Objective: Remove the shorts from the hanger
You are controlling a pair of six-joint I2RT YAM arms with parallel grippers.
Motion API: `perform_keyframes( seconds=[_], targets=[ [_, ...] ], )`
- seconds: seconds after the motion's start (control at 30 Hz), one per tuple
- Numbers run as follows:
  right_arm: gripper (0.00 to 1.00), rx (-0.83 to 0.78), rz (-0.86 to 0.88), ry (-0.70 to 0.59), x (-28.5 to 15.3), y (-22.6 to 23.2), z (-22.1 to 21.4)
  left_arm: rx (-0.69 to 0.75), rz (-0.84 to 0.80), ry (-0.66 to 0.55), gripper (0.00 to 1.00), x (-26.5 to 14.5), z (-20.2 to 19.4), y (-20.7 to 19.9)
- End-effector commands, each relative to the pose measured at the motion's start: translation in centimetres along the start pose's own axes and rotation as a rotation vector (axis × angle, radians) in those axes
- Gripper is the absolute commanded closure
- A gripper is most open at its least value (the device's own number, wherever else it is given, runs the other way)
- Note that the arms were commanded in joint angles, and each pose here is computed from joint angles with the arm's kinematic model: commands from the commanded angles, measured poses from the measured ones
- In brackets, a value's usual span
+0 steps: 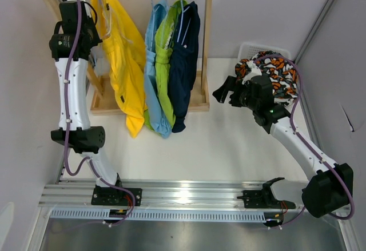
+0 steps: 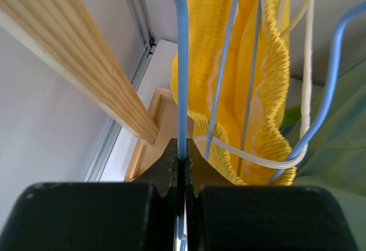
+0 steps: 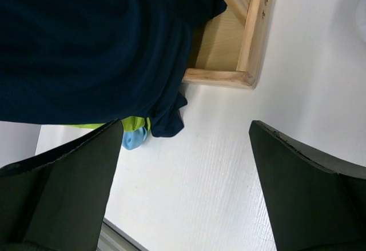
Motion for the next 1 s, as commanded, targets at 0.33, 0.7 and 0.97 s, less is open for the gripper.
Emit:
perform_keyframes(
  seconds=[0.33,0.7,0.97],
  targets=[
    [0.01,-0.002,0.037,-0.015,0.3,0.9,-0.2,-0.077,-0.021,-0.139,1.0,0.9,3.2,-0.3],
    [0.01,-0.011,0.027,0.0,0.4,0.2,-1.0,-0.062,0.022,-0.155,0.6,1.0,3.7,-1.4],
    [0.01,-0.009,0.029,0.013,0.5,-0.4,-1.8,-0.042,0.013,-0.214,0.2,-4.6,3.8,-0.9]
  ],
)
Point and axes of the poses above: each gripper's point midway between its finger pads, its own x axis out along the fingers, its own y axis along the line the jaws close on, z = x × y, the point moved 6 cm from there along -x, back along the fingers, and after that the axes turned 15 degrees about x, right-handed, at the moved point
